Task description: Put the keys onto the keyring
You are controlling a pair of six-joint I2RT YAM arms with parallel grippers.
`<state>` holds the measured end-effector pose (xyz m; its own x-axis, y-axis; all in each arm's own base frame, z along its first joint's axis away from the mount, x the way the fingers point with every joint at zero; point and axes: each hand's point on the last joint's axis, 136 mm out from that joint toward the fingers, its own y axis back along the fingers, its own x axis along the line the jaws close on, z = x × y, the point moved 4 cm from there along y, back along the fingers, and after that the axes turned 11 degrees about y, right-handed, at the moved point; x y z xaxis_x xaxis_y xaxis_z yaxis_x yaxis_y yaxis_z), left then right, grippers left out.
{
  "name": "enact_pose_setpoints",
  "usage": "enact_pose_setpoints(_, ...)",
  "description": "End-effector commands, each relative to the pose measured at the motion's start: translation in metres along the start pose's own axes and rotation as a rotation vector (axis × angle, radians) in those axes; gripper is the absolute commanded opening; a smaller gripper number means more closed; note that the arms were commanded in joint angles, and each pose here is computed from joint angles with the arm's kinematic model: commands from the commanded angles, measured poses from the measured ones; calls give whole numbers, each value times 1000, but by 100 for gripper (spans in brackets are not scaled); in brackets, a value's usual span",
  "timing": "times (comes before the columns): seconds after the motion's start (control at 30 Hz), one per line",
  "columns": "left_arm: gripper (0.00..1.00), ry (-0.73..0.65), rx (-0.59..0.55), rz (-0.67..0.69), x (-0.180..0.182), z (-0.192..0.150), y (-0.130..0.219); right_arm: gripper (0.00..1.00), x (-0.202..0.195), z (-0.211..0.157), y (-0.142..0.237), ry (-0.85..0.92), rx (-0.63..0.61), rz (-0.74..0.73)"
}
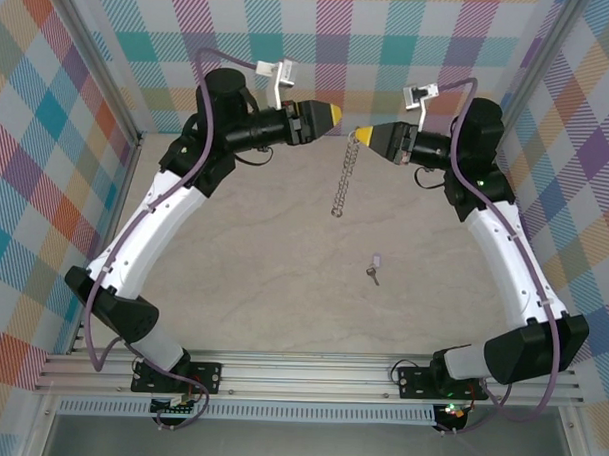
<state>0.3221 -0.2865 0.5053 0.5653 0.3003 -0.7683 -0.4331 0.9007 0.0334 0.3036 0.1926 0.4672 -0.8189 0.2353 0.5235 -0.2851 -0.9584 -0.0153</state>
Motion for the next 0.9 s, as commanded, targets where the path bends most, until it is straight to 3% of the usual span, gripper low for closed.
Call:
enact_pose_setpoints(0.0, 56, 53, -97, -90, -21, 19, 7, 0, 34, 26, 13, 122, -123, -13)
enact_pose_setpoints(0.27, 51, 113, -93, -209, -35, 11, 2, 0, 43, 47, 19, 108, -235, -25)
enact_pose_setpoints(0.87, 46, 130, -2, -265, -36, 1, -26, 0, 38, 54, 11, 66, -239, 27)
